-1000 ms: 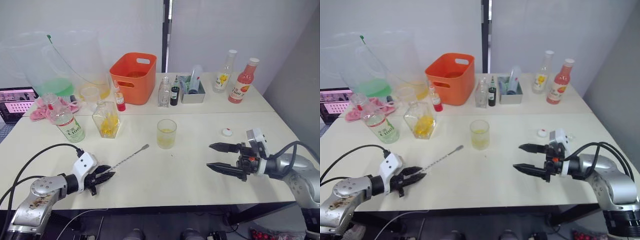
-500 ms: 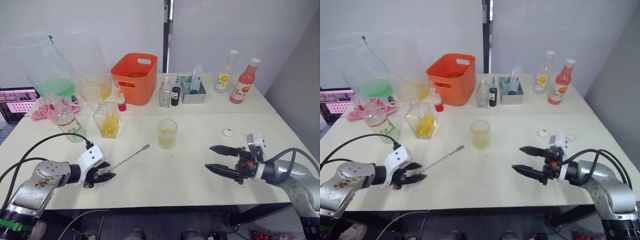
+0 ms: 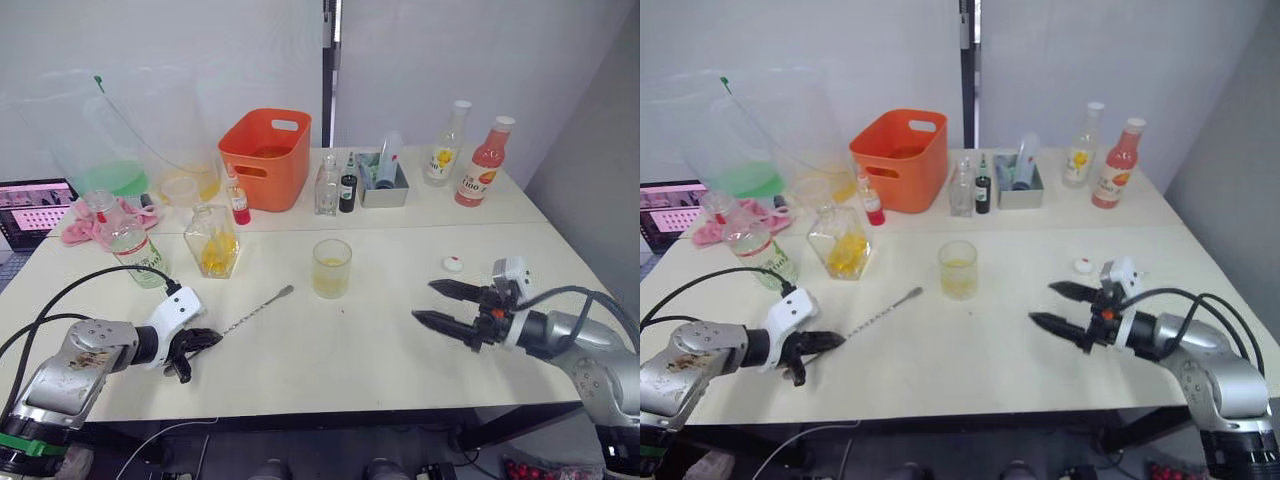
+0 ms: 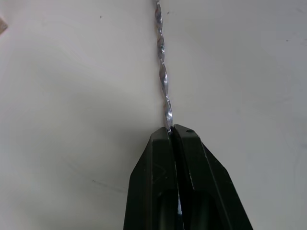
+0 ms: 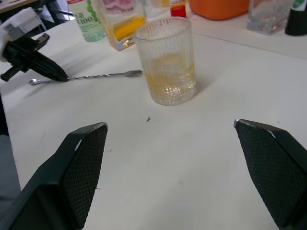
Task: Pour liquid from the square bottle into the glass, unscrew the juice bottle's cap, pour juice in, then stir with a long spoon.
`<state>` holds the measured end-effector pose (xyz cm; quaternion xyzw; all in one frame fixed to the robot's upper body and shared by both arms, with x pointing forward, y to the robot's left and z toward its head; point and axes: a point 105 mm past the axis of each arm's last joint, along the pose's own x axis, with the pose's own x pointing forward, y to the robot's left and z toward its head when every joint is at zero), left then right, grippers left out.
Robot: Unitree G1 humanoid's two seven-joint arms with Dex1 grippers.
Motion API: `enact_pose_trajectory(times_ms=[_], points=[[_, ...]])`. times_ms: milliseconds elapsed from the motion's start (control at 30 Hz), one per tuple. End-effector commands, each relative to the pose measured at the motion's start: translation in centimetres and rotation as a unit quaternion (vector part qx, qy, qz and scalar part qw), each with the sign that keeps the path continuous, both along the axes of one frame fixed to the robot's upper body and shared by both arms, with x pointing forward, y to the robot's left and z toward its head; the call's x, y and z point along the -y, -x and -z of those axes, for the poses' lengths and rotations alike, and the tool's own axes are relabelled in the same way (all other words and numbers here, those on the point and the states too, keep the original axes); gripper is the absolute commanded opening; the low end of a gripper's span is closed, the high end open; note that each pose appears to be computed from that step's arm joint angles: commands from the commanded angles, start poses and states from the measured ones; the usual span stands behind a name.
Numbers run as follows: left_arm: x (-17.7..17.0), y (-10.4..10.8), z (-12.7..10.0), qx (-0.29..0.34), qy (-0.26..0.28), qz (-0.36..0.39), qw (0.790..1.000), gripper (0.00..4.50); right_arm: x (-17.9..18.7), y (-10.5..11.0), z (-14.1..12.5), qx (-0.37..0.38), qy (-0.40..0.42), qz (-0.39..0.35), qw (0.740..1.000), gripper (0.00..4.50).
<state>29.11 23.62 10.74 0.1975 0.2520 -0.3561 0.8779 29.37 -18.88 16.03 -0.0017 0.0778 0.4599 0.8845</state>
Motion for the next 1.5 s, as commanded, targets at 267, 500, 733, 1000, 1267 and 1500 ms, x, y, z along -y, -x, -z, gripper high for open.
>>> enact_pose_trajectory(times_ms=[267,500,733,1000,1267,1500], points=[[4.5,-1.4,-11.1,0.209,0.151,0.021,0.966,0.01,-1.3,-3.9,-7.5,0.079,-0.028,0.071,0.994,4.5],[8.6,-2.5,-14.7,0.287,0.193,0.027,0.938,0.01,-4.6,-6.0,-11.2,0.011,-0.145,0.056,0.988,4.5],[10.2,-3.0,-14.1,0.299,0.184,0.028,0.936,0.01,-10.0,-5.7,-13.4,-0.035,-0.26,0.023,0.965,4.5],[11.4,-2.8,-13.7,0.294,0.198,0.029,0.935,0.01,-14.8,-4.8,-14.3,-0.075,-0.322,-0.008,0.944,4.5],[12.0,-2.6,-13.7,0.29,0.199,0.032,0.935,0.01,-15.0,-5.1,-14.5,-0.087,-0.333,-0.009,0.939,4.5],[12.5,-2.3,-13.7,0.284,0.204,0.037,0.936,0.01,-15.4,-5.6,-14.1,-0.091,-0.332,-0.002,0.939,4.5]])
